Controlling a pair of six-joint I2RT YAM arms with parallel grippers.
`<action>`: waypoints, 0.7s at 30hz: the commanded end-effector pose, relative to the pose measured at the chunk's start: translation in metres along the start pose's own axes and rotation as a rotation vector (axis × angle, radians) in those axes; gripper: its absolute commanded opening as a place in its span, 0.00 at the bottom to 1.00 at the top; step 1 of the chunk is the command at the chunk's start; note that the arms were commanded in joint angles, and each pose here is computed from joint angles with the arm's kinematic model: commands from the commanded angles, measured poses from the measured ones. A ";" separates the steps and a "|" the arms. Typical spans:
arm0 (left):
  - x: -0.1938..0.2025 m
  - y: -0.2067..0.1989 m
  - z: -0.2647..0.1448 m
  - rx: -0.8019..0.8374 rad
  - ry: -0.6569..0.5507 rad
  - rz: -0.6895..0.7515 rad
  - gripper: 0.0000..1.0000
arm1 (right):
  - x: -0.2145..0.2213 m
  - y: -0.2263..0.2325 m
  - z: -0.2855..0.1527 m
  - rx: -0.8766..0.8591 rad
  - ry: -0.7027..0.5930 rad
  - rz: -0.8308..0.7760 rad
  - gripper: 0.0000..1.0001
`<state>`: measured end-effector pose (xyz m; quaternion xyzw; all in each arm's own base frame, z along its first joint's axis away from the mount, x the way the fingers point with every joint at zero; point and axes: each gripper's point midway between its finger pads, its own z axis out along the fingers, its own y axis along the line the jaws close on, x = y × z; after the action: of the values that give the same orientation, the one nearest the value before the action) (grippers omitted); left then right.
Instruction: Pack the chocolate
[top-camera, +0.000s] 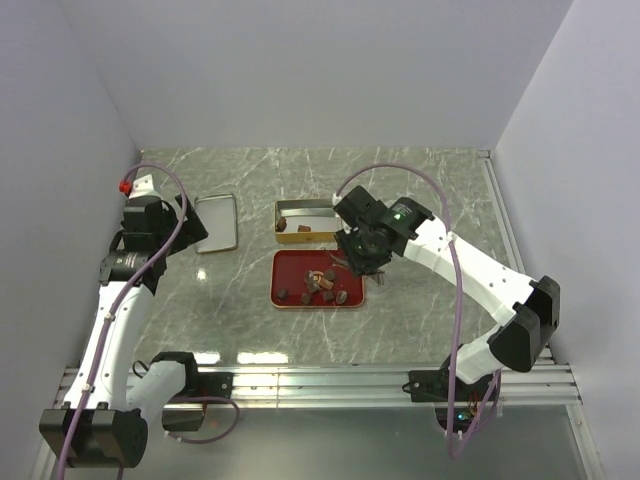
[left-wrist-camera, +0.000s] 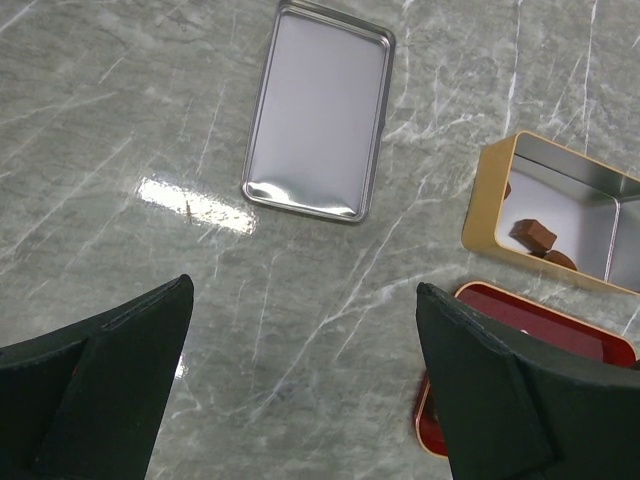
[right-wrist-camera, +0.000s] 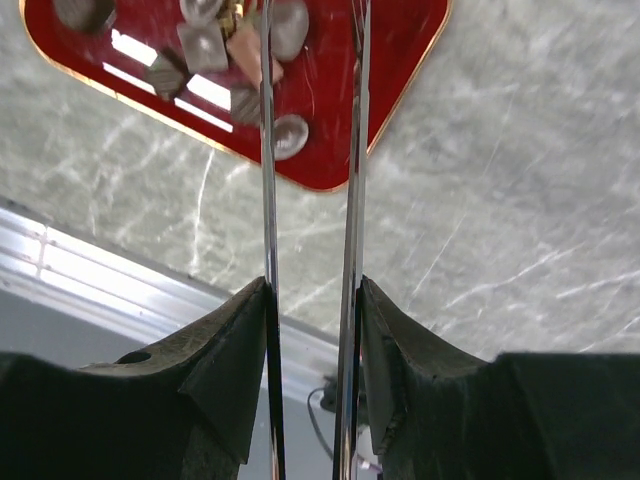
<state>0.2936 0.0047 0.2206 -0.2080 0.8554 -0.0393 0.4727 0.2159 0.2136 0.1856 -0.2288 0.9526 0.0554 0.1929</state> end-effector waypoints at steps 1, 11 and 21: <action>-0.005 -0.001 -0.005 0.011 -0.031 -0.022 1.00 | 0.005 0.011 -0.007 -0.035 -0.025 0.018 0.47; -0.002 0.003 -0.010 -0.002 -0.029 -0.024 0.99 | 0.010 0.024 0.006 -0.040 0.002 -0.015 0.48; -0.004 0.002 -0.009 -0.002 -0.029 -0.024 1.00 | 0.013 0.022 0.019 -0.016 0.017 -0.017 0.51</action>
<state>0.2889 0.0045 0.2247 -0.2135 0.8504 -0.0435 0.4790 0.1946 0.2261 0.1635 -0.2460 0.9532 0.0588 0.1659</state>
